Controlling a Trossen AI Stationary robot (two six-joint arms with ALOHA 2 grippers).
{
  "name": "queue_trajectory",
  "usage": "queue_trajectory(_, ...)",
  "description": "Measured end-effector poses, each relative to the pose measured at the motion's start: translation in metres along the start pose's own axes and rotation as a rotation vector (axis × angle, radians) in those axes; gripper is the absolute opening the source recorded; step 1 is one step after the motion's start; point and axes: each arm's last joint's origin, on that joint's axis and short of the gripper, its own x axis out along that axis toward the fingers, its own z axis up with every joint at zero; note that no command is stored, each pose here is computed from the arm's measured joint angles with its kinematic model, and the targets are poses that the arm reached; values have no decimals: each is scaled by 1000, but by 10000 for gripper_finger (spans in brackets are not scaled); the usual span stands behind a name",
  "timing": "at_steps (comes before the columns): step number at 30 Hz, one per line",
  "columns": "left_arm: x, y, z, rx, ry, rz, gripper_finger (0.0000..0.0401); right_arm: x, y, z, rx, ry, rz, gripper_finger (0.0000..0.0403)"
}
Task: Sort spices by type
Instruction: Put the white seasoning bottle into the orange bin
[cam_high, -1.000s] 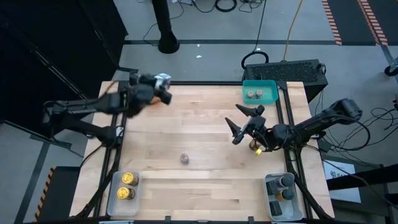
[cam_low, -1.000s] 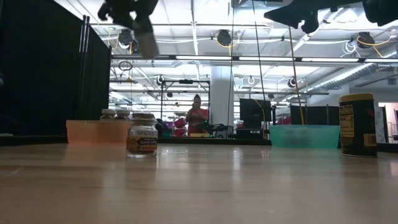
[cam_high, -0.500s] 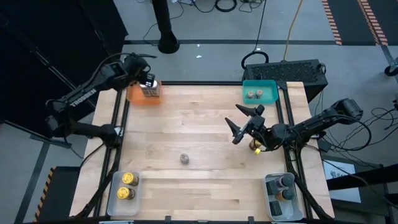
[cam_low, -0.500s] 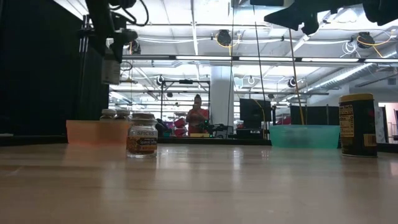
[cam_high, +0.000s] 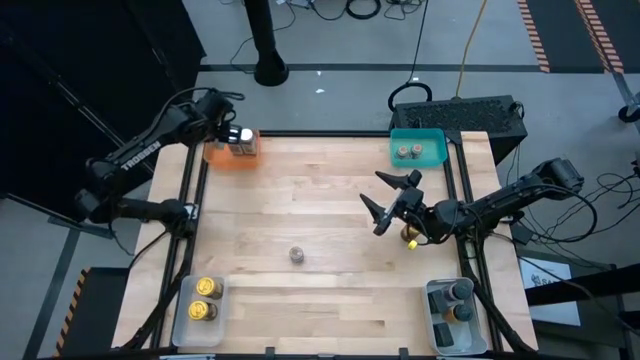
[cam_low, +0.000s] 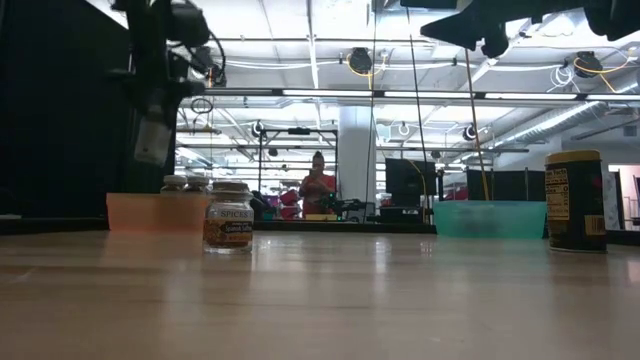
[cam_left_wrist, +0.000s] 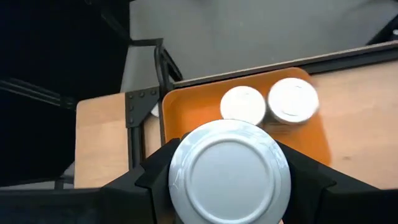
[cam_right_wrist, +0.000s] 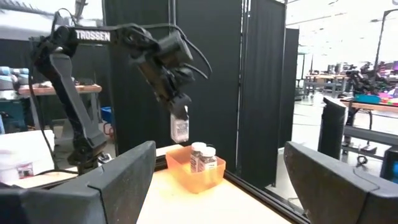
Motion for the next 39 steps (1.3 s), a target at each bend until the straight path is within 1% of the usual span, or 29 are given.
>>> queue_trajectory(3, 16, 5, -4, -29, 14, 23, 206, 0, 0, 0, 6, 0, 2, 336)
queue_trajectory(5, 23, 6, -3, -45, -2, 6, 206, 0, 0, 0, 6, 0, 1, 336)
queue_trajectory(10, 31, 5, -1, -90, -45, -16, 206, 0, 0, 0, 5, 0, 2, 336)
queue_trajectory(12, 33, 6, -4, -112, -29, -9, 206, 0, 0, 0, 3, 1, 2, 336)
queue_trajectory(16, 37, 2, -15, -94, 8, 24, 206, 0, 0, -1, -9, 4, 1, 336)
queue_trajectory(22, 44, 0, -20, -113, 12, 22, 206, 0, 0, -1, -16, 8, 1, 336)
queue_trajectory(28, 60, -1, -29, -136, 2, 6, 206, 0, 0, -1, -17, 9, 2, 336)
queue_trajectory(31, 65, -2, -29, -155, -24, -6, 206, 0, 0, -2, -19, 11, 5, 336)
queue_trajectory(39, 70, -4, -30, -174, -14, 7, 206, 0, 0, -2, -27, 11, 5, 336)
